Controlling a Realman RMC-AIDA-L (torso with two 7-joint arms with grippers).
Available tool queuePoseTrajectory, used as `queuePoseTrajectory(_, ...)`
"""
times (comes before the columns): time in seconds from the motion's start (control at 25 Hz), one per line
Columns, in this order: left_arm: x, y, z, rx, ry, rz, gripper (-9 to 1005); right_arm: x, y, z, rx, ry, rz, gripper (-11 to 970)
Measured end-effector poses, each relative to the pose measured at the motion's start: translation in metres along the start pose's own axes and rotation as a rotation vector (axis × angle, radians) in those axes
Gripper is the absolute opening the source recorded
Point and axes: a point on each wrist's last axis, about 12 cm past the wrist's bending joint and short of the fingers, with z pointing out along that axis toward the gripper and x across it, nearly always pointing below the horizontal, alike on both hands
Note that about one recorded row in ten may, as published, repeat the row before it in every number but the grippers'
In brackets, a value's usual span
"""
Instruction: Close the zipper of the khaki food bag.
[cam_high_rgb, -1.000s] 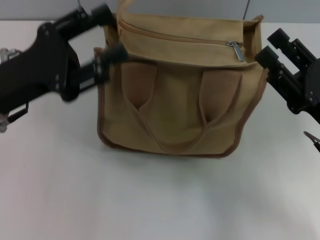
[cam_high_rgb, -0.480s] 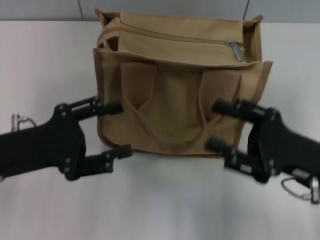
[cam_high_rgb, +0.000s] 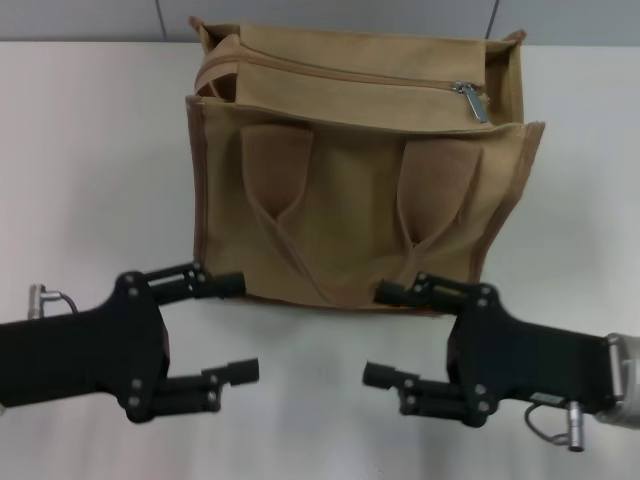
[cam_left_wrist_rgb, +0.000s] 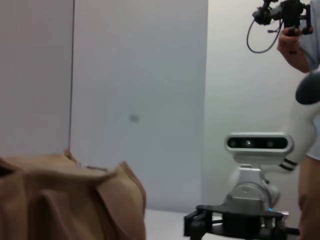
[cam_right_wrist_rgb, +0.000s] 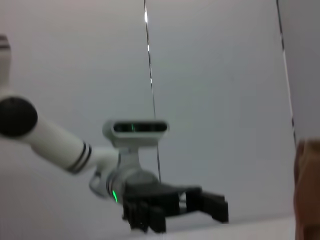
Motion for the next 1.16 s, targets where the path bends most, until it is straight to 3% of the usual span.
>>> queuePoseTrajectory(0.32, 0.008, -0.001, 0.007, -0.003, 0.011, -0.034, 752, 0.013, -0.006, 0.012, 0.033, 0.094, 0.019, 723)
queuePoseTrajectory(0.72, 0.011, -0.001, 0.010, 0.003, 0.026, -0.055, 752, 0.013, -0.006, 0.014, 0.031, 0.100, 0.020, 723)
queuePoseTrajectory(1.16, 0.001, 0.001, 0.009, 0.044, 0.033, -0.090, 752, 0.017, -0.010, 0.013, 0.031, 0.148, 0.010, 723)
